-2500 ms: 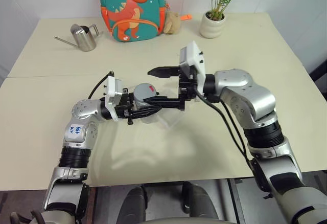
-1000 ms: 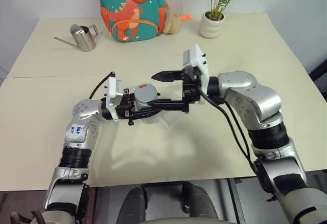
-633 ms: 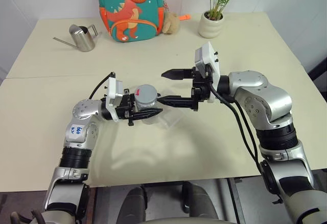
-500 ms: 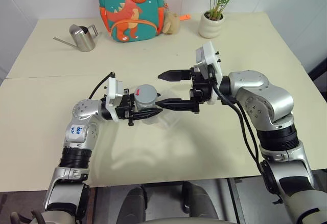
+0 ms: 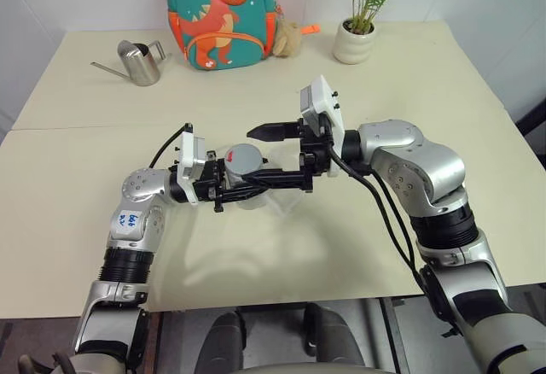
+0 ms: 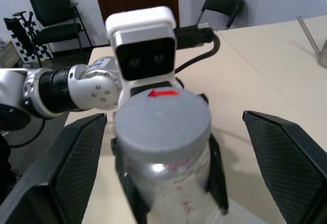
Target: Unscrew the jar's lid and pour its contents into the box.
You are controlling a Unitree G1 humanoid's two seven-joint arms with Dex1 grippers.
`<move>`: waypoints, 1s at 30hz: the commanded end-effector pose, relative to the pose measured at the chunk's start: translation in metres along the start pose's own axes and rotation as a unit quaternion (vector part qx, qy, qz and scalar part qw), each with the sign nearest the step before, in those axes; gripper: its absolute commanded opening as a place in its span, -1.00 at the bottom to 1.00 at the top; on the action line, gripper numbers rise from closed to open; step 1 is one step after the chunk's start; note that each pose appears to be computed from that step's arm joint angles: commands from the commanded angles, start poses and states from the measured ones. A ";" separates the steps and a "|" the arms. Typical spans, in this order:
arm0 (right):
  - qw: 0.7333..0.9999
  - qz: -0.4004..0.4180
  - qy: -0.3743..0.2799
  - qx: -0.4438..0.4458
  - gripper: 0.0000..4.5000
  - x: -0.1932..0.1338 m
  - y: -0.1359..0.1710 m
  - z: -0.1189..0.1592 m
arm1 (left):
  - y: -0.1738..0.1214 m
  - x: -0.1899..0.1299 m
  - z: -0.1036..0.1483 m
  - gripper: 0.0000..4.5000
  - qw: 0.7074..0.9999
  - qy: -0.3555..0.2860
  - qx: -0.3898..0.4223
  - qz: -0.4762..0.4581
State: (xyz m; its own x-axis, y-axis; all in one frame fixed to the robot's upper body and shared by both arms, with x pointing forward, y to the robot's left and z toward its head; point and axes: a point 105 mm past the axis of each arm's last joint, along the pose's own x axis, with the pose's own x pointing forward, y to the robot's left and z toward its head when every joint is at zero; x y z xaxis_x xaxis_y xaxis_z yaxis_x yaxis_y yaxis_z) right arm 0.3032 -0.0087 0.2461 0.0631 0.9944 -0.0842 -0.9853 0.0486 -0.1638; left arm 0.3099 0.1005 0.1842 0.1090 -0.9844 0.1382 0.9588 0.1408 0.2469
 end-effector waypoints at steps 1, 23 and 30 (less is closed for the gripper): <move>1.000 0.013 -0.011 -0.020 0.99 0.006 0.004 0.010 | -0.002 0.005 0.009 -0.11 1.000 -0.008 0.023 -0.010; 0.983 -0.115 -0.133 0.059 0.13 -0.069 -0.017 0.028 | -0.004 -0.005 0.014 -0.11 1.000 0.001 0.027 0.004; 0.940 -0.339 -0.021 0.021 0.13 -0.159 -0.043 -0.065 | 0.010 -0.023 0.023 -0.11 0.999 0.001 0.031 0.042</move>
State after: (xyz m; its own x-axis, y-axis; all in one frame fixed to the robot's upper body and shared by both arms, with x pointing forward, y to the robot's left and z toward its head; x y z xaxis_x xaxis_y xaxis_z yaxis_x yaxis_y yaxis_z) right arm 0.3440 -0.1537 0.2026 0.6121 0.7898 0.0406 -0.7893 0.6133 -0.0310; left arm 0.3099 0.1196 0.1897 0.1769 -0.9770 0.1190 0.9443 0.2026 0.2592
